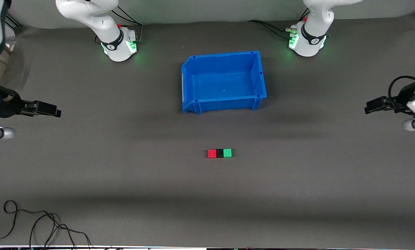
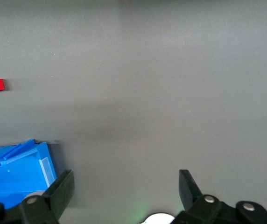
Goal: Attach green and red cubes to black cube
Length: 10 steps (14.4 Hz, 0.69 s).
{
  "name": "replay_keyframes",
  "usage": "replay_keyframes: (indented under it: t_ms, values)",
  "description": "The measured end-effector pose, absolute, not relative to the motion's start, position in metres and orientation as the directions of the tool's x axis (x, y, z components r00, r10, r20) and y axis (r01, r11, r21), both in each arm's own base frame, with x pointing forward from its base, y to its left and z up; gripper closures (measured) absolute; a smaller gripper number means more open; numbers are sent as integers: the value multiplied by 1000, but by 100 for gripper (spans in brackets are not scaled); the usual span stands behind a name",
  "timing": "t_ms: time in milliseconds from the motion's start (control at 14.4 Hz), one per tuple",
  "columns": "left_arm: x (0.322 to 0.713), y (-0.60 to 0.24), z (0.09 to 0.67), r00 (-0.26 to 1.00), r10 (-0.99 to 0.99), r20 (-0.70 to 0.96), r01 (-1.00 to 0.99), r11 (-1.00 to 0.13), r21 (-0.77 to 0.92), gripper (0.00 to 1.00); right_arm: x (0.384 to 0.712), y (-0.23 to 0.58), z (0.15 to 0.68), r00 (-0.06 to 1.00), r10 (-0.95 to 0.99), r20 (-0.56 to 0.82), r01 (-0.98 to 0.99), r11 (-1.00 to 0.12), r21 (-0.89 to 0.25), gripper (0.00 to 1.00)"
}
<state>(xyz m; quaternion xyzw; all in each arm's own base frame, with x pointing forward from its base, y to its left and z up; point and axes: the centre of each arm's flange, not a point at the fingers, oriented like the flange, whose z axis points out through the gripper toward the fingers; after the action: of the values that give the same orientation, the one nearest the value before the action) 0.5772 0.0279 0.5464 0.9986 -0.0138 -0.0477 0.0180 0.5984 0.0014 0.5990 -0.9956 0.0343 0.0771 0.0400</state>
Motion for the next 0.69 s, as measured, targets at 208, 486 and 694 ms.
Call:
replay_keyframes:
  t_ms: [208, 486, 694]
  values:
    - [579, 18, 545, 988, -131, -87, -127, -991, 45, 0, 589, -14, 599, 992, -14, -127, -27, -995, -100, 0]
    - [580, 16, 538, 994, -83, -65, -81, -996, 35, 0, 582, -9, 596, 997, 36, -70, 32, -998, -54, 0]
    - [574, 10, 540, 998, -44, -53, -43, -999, 29, 0, 575, -6, 596, 994, 89, -58, 88, -996, -24, 0]
